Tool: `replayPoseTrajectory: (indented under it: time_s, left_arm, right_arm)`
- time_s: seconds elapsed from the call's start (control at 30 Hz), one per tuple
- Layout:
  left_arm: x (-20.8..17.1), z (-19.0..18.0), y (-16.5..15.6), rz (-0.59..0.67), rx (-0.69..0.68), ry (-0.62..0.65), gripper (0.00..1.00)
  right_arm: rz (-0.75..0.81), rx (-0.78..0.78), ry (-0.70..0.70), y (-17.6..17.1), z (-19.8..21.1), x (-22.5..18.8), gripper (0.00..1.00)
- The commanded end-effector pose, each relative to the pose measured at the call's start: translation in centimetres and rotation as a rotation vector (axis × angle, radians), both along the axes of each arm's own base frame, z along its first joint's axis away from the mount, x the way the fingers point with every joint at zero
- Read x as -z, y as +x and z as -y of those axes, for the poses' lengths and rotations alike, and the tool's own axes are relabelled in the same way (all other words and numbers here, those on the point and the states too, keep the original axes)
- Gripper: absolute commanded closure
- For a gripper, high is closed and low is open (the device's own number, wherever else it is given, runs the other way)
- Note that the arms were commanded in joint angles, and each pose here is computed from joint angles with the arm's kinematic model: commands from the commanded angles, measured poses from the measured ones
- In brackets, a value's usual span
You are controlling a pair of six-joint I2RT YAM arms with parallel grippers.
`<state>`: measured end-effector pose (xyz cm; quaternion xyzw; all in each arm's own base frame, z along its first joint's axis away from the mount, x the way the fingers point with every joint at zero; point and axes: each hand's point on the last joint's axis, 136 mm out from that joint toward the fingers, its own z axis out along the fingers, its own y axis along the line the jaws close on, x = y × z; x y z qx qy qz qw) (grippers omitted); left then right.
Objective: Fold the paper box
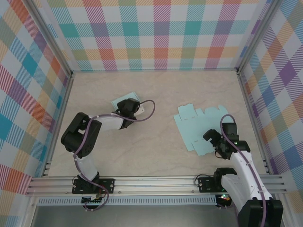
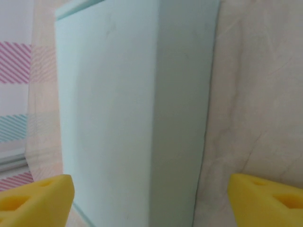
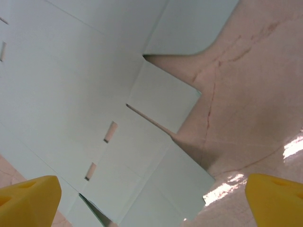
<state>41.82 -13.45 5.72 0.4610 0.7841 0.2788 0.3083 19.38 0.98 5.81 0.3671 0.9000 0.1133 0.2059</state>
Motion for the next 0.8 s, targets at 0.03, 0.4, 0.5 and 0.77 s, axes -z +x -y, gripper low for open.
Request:
replayPoseTrajectory:
  time_s: [0.03, 0.4, 0.5, 0.77]
  left_arm:
    - [-2.1, -0.6, -2.2, -0.011, -0.026, -0.074, 0.00]
    - [-12.9, 1.3, -5.4, 0.167, -0.200, -0.637, 0.00]
    - [-14.3, 0.9, -6.3, 0.182, -0.340, -0.840, 0.00]
    - [-12.2, 0.5, -9.3, 0.119, -0.765, -1.462, 0.09]
  right_arm:
    - [-0.086, 0.034, 0.029, -1.8, -0.1, 1.6, 0.00]
    - [-0.056, 0.035, 0.160, -1.8, -2.1, 3.4, 0.17]
    - [-0.005, 0.018, 0.258, -0.6, -3.7, 3.4, 0.34]
    - [0.078, -0.099, 0.379, 2.1, -7.4, 2.1, 0.83]
